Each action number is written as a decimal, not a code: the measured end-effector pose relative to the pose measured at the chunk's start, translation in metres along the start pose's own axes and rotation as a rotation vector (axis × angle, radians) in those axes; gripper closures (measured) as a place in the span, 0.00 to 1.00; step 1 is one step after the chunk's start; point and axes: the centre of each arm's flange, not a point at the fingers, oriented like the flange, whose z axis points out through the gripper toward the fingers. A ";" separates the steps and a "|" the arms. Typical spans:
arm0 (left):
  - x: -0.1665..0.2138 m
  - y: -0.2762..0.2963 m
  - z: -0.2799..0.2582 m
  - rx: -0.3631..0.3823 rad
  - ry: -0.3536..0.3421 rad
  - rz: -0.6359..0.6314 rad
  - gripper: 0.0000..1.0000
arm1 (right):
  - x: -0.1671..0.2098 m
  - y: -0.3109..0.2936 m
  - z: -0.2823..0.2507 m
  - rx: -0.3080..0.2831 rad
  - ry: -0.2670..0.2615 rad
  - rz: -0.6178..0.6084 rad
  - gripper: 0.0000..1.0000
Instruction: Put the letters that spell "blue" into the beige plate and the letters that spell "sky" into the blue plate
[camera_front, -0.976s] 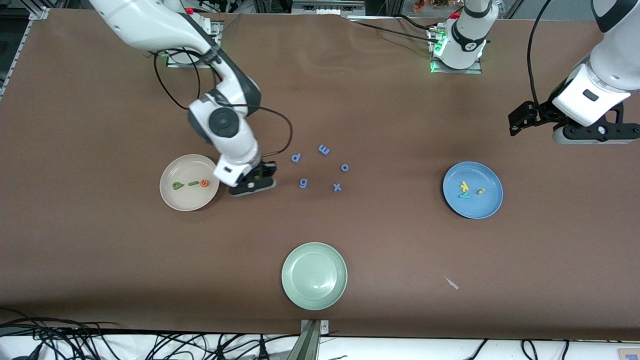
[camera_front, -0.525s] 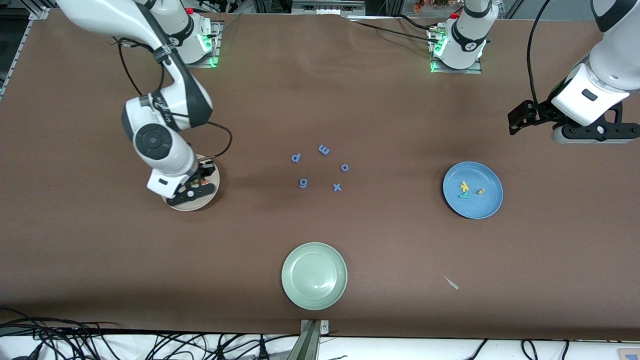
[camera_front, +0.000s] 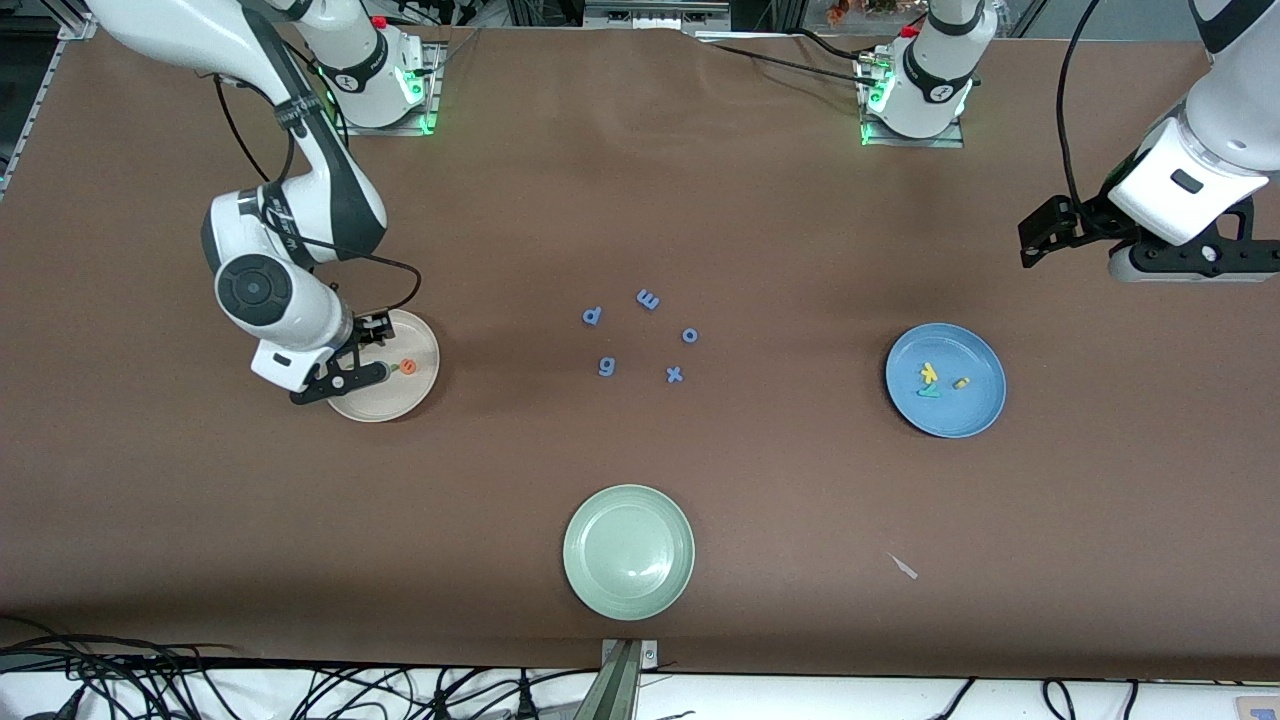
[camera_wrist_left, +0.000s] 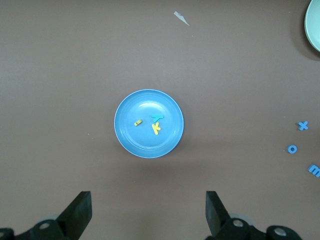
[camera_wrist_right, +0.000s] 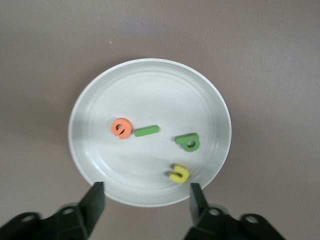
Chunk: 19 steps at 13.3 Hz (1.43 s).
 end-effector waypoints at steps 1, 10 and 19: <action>0.000 0.000 0.000 0.000 -0.001 0.001 0.00 | -0.003 0.003 -0.017 0.008 0.015 0.016 0.07; -0.001 0.000 -0.002 0.001 -0.005 0.001 0.00 | -0.035 0.031 -0.214 0.039 0.054 0.179 0.00; 0.005 -0.021 -0.003 -0.016 -0.015 0.106 0.00 | -0.045 0.059 -0.228 0.028 0.032 0.224 0.00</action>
